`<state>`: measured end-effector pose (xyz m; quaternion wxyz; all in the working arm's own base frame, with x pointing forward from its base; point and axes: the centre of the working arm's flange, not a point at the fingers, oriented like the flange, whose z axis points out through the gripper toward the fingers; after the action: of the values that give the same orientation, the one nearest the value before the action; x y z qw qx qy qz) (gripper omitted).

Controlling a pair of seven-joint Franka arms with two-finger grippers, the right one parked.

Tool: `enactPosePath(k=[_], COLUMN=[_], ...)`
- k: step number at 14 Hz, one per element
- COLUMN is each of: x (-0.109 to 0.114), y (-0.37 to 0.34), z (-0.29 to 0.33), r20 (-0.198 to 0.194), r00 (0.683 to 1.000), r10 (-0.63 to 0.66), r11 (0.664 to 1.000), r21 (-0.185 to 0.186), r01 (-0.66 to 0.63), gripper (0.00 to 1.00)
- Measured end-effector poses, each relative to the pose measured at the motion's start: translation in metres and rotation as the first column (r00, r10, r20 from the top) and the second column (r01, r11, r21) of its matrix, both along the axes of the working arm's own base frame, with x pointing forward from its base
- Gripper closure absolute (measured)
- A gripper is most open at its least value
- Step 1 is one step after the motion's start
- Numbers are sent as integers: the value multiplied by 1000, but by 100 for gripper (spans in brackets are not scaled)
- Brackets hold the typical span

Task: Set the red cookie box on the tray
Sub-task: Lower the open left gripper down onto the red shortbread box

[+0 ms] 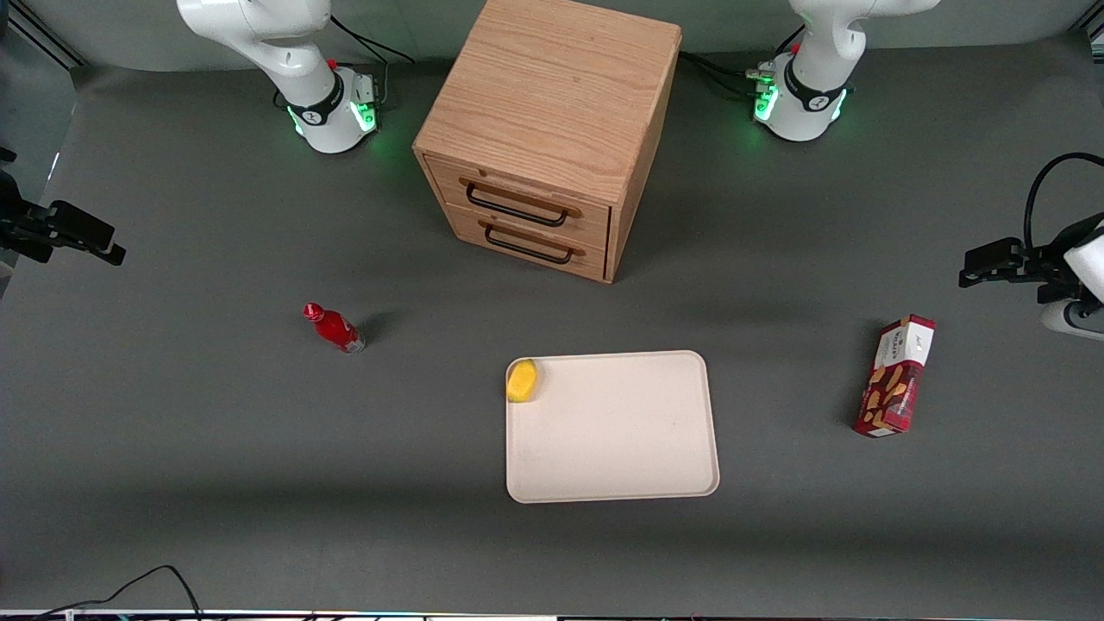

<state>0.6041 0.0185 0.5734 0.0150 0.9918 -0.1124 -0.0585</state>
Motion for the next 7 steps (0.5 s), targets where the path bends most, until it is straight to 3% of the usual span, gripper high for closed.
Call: enactPosePath(k=[4,7], x=[-2,7], y=[5,28], z=[4,-23], r20=[-2,-17], r00=[1000,996], r10=[6,-85], r11=[1000,993], r21=[17,80], r01=[-6,86], gripper=[0,0])
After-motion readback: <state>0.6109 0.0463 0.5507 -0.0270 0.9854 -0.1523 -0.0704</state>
